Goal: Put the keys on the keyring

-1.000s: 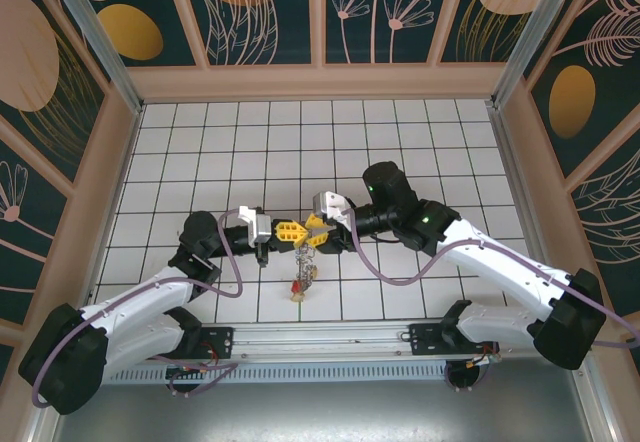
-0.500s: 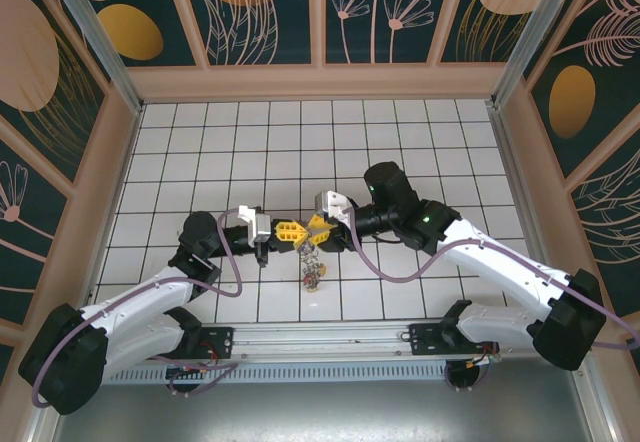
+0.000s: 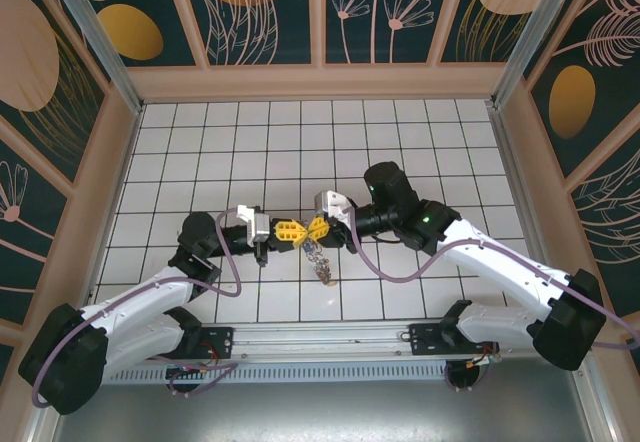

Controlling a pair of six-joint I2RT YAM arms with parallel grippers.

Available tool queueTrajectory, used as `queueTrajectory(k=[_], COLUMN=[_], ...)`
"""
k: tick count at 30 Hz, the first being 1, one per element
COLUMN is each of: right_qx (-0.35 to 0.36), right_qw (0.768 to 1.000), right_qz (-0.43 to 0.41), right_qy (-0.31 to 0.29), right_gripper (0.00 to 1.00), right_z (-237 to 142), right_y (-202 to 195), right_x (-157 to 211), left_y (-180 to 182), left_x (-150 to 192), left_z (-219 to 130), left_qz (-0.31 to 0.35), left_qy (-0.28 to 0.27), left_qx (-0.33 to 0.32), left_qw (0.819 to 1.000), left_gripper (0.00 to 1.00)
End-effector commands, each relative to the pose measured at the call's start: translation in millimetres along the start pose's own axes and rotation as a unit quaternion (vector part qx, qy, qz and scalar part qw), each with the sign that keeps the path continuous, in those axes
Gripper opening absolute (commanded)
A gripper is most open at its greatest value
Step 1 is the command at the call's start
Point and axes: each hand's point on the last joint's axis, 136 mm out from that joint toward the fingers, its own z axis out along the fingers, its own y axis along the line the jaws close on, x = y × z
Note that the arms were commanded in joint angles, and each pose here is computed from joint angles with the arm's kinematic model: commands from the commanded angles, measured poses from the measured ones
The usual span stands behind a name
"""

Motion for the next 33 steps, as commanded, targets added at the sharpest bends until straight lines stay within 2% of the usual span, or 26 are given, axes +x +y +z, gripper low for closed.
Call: queueTrajectory(k=[1, 5, 8, 13, 18, 22, 26, 28, 33], right_qx=[-0.008, 0.004, 0.024, 0.048, 0.057, 0.068, 0.073, 0.073, 0.074], right_qw=[1.000, 1.000, 1.000, 0.998, 0.993, 0.991, 0.990, 0.990, 0.991], right_qz=[-0.009, -0.009, -0.007, -0.014, -0.036, -0.050, -0.059, -0.062, -0.064], right_qy=[-0.015, -0.004, 0.017, 0.048, 0.099, 0.108, 0.107, 0.107, 0.093], right_gripper=[0.00, 0.00, 0.00, 0.00, 0.00, 0.00, 0.00, 0.00, 0.00], right_z=[-0.1, -1.6, -3.4, -6.4, 2.2, 6.6, 8.6, 10.0, 8.0], right_y=[0.2, -2.8, -8.3, -14.5, -13.8, -15.0, -13.7, -12.9, -11.9], right_x=[-7.1, -4.2, 0.8, 2.4, 10.6, 5.7, 1.2, 0.4, -0.3], left_y=[-6.2, -0.9, 1.3, 2.3, 3.8, 3.9, 4.4, 5.0, 4.2], left_x=[-24.3, -19.2, -4.3, 23.7, 35.6, 45.7, 49.3, 47.0, 26.7], left_z=[1.9, 2.3, 3.7, -1.7, -2.7, 0.1, 2.6, 3.9, 6.8], left_qz=[0.035, 0.023, 0.022, 0.029, 0.014, -0.007, -0.018, -0.016, -0.003], left_qy=[-0.032, -0.019, 0.032, 0.123, 0.152, 0.176, 0.183, 0.179, 0.131], left_qx=[0.017, 0.001, 0.003, 0.000, 0.001, 0.017, 0.027, 0.028, 0.025], left_qw=[0.999, 1.000, 0.999, 0.992, 0.988, 0.984, 0.983, 0.983, 0.991], left_gripper=[0.00, 0.00, 0.08, 0.10, 0.15, 0.15, 0.12, 0.00, 0.00])
